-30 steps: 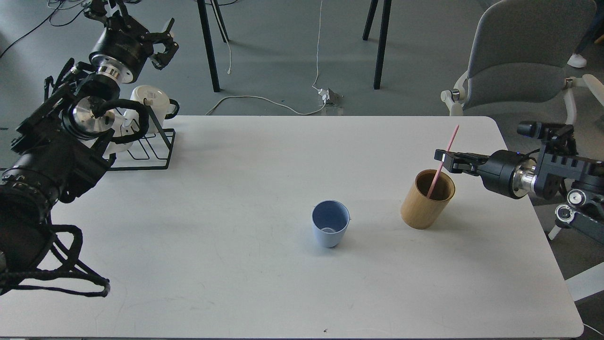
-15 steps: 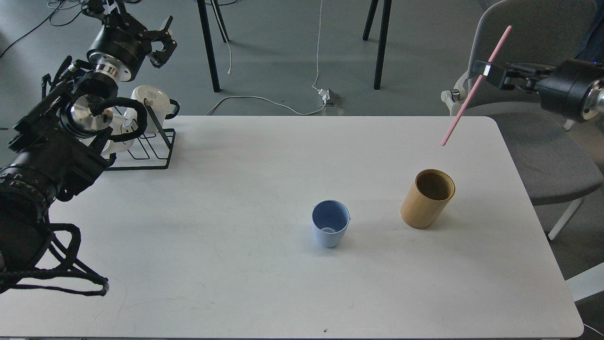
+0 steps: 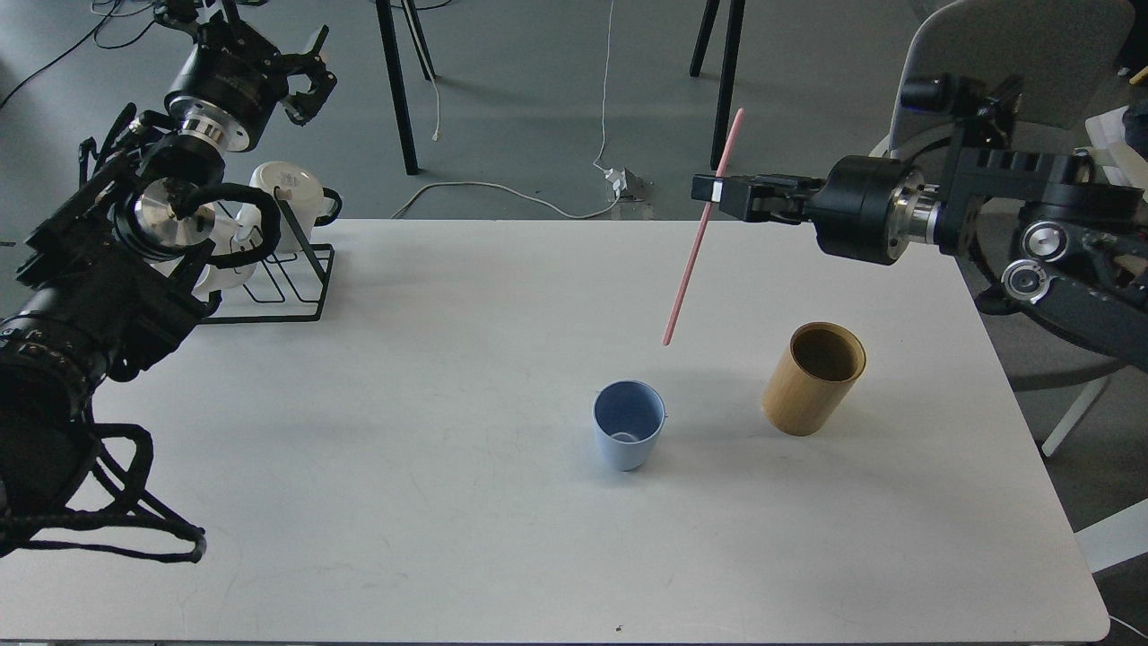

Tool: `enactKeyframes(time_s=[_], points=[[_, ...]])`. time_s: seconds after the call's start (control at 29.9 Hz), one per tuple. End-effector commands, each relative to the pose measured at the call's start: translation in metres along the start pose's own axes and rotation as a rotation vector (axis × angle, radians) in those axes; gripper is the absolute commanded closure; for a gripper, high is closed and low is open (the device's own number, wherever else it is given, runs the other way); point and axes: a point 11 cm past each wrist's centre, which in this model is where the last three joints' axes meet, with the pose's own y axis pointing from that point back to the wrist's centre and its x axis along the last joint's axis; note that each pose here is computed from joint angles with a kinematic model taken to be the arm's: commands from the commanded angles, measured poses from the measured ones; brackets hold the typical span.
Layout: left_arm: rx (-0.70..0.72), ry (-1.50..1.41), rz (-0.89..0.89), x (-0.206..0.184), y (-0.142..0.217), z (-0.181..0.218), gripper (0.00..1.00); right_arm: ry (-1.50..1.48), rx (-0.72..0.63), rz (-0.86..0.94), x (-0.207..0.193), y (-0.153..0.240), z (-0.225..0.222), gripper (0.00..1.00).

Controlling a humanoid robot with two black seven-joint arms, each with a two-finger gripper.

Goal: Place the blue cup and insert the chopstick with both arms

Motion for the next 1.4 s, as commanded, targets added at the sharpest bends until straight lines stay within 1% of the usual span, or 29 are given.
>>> enactKeyframes(time_s=[0.0, 0.13, 0.27, 0.37, 0.5, 0.57, 0.64, 0.67, 0.97, 1.04, 1.1, 1.14, 1.2, 1.27, 1.37], points=[[0.000, -0.002, 0.004, 0.002, 0.001, 0.000, 0.01, -0.011, 0.001, -0.054, -0.020, -0.023, 0.002, 0.98], [-0.004, 0.002, 0.006, 0.002, 0.002, -0.001, 0.01, -0.022, -0.003, -0.079, -0.034, -0.033, 0.004, 0.98], [-0.009, 0.001, 0.001, 0.000, 0.000, 0.001, 0.01, -0.033, -0.011, -0.086, -0.038, -0.044, 0.007, 0.98], [-0.010, -0.001, 0.001, 0.001, 0.000, 0.003, 0.01, -0.043, -0.018, -0.113, -0.051, -0.047, 0.010, 0.98], [-0.013, -0.006, 0.005, 0.003, 0.001, 0.006, 0.01, -0.047, 0.000, -0.138, -0.062, -0.055, 0.004, 0.97], [-0.013, -0.006, 0.005, 0.003, 0.001, 0.006, 0.01, -0.052, 0.009, -0.146, -0.066, -0.059, 0.001, 0.94], [-0.012, -0.006, 0.006, 0.003, 0.001, 0.006, 0.01, -0.055, 0.001, -0.146, -0.068, -0.059, 0.004, 0.86], [-0.012, -0.006, 0.006, 0.003, 0.001, 0.006, 0.01, -0.055, -0.001, -0.146, -0.068, -0.059, 0.004, 0.85], [-0.015, -0.009, 0.010, 0.005, 0.002, 0.007, 0.01, -0.054, -0.008, -0.189, -0.083, -0.058, 0.007, 0.84], [-0.012, -0.010, 0.010, 0.005, 0.002, 0.007, 0.01, -0.061, -0.007, -0.192, -0.086, -0.058, 0.008, 0.80], [-0.012, -0.010, 0.010, 0.005, 0.002, 0.007, 0.01, -0.064, -0.008, -0.182, -0.083, -0.057, 0.008, 0.72], [-0.014, -0.012, 0.011, 0.006, 0.003, 0.008, 0.01, -0.071, -0.005, -0.172, -0.080, -0.056, 0.008, 0.63], [-0.017, -0.013, 0.013, 0.007, 0.003, 0.010, 0.01, -0.077, 0.015, -0.144, -0.069, -0.054, 0.002, 0.37], [-0.021, -0.020, 0.020, 0.011, 0.005, 0.014, 0.01, -0.081, 0.023, -0.078, -0.046, -0.041, 0.002, 0.00], [-0.021, -0.022, 0.021, 0.011, 0.005, 0.015, 0.01, -0.107, 0.013, 0.044, -0.002, -0.016, 0.010, 0.01]])
